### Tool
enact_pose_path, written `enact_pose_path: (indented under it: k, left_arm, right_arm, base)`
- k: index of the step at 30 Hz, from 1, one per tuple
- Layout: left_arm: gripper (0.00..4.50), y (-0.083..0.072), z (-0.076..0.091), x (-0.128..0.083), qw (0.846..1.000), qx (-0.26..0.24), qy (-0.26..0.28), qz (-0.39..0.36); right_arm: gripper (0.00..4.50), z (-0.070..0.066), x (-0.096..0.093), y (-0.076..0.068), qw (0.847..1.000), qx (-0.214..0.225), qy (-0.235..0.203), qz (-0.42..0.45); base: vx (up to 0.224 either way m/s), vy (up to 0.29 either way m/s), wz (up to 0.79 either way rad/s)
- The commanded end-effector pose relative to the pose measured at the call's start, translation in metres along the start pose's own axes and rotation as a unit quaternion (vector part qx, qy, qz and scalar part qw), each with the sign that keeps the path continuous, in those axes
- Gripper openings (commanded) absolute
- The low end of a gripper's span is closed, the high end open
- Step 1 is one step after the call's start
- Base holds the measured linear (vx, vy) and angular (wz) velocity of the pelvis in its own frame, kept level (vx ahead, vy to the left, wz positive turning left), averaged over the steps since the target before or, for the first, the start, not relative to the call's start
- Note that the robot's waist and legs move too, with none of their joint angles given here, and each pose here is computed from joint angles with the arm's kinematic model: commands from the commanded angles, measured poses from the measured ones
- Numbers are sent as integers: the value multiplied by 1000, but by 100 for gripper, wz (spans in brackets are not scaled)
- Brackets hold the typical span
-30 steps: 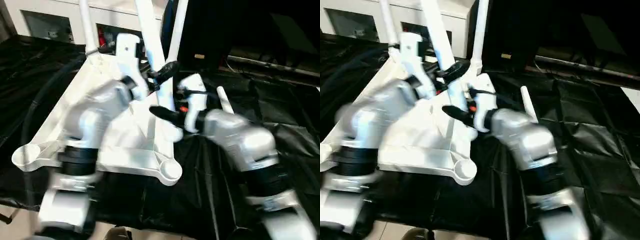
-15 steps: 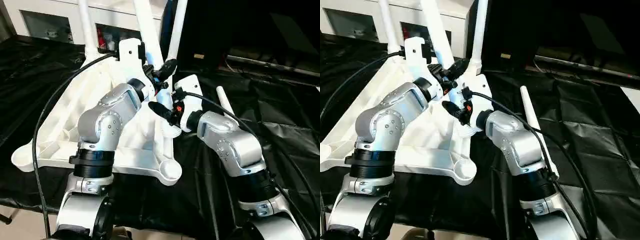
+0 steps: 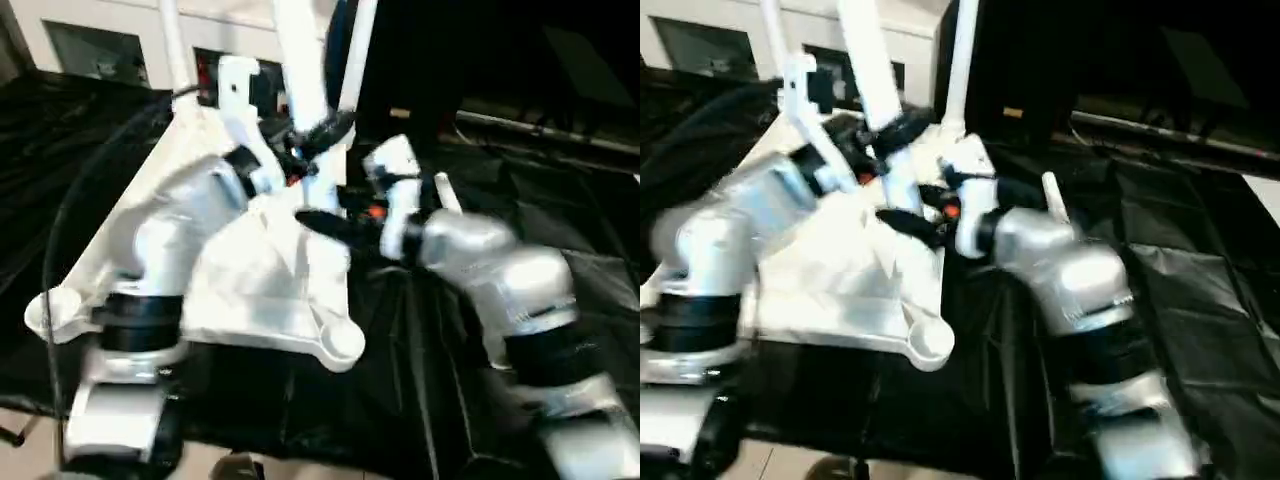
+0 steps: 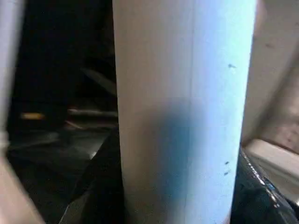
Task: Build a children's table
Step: Pick table leg
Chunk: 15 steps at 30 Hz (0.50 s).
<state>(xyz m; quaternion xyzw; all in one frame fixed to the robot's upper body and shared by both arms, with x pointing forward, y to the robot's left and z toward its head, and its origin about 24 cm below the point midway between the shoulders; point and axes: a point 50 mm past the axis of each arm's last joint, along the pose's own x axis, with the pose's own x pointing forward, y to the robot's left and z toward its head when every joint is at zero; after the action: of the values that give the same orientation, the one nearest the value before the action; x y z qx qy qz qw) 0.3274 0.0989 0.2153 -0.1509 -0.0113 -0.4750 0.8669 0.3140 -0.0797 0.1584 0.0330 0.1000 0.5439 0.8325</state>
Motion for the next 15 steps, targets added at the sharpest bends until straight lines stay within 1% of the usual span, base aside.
enact_pose_path:
  k: [1, 3, 5, 6, 9, 13, 15]
  left_arm:
    - [186, -14, 6, 1, 998, 3, 0, -63]
    - [186, -17, 9, -2, 996, -5, -5, -91]
    - [186, -19, 12, -2, 995, -10, -14, -103]
    - [186, -20, 15, -3, 993, -19, -22, -113]
    - [186, -21, 15, -3, 992, -22, -22, -125]
    - [185, -22, 13, -5, 991, -20, -14, -132]
    - [185, -22, 13, -5, 991, -20, -13, -133]
  right_arm:
    - [302, 8, -9, 1, 1000, 2, -5, 26]
    - [302, 7, -12, 3, 999, -2, 2, 47]
    - [302, 5, -13, 4, 998, -1, 9, 63]
    - [274, 4, -14, 5, 997, 2, 12, 72]
    - [264, 3, -14, 6, 997, 11, 13, 76]
    - [222, 4, -13, 7, 997, 19, 6, 80]
    - [219, 4, -12, 7, 997, 20, 4, 80]
  base:
    - [0, 0, 0]
    - [0, 0, 0]
    - [0, 0, 0]
    - [0, 0, 0]
    - [0, 0, 0]
    - [0, 0, 0]
    - [0, 0, 0]
